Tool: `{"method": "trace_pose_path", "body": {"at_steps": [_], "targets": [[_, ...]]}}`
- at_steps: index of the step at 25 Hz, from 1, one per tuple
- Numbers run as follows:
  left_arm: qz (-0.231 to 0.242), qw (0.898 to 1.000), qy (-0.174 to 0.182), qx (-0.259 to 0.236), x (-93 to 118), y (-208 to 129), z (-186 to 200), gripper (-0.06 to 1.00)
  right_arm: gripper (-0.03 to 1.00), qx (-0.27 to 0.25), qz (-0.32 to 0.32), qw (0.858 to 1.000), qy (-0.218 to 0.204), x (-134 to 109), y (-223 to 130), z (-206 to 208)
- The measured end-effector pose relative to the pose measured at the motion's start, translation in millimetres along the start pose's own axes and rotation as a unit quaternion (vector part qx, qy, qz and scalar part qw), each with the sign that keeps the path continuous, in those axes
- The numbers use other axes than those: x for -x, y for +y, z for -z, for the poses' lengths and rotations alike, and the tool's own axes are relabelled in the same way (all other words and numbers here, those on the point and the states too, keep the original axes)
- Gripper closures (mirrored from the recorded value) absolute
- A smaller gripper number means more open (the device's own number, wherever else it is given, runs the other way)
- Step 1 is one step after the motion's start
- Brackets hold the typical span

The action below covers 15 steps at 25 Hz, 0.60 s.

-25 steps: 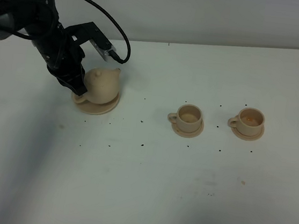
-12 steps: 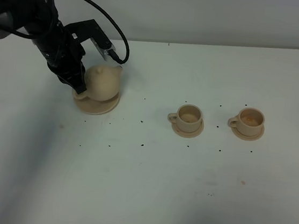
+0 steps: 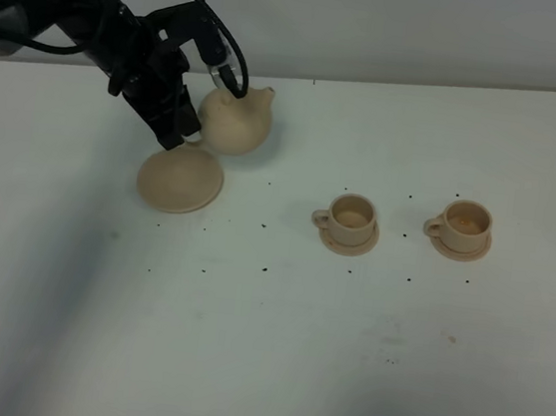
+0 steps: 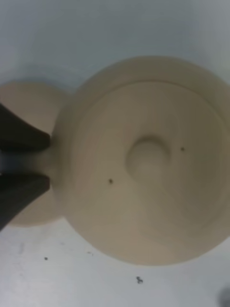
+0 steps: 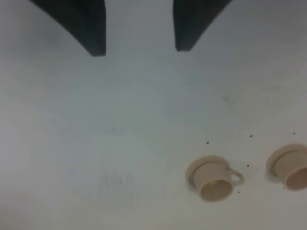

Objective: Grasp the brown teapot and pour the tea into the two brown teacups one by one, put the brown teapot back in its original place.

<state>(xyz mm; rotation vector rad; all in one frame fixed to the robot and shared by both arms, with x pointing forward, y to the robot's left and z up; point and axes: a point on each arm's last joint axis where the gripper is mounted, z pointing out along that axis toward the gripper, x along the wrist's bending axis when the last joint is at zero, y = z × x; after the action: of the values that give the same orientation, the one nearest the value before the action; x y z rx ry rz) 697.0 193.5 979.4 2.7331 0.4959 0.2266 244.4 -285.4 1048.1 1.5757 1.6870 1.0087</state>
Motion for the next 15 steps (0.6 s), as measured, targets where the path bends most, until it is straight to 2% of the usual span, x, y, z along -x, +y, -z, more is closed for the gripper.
{"method": "trace_pose_path", "body": {"at_steps": [8,15], "targets": [[-0.058,0.998,0.023,0.022,21,39,-11,0.82,0.63,0.0,0.0,1.0,0.0,0,0,0],[-0.111,0.993,0.029,0.029,48,73,-21,0.82,0.63,0.0,0.0,1.0,0.0,0,0,0]]}}
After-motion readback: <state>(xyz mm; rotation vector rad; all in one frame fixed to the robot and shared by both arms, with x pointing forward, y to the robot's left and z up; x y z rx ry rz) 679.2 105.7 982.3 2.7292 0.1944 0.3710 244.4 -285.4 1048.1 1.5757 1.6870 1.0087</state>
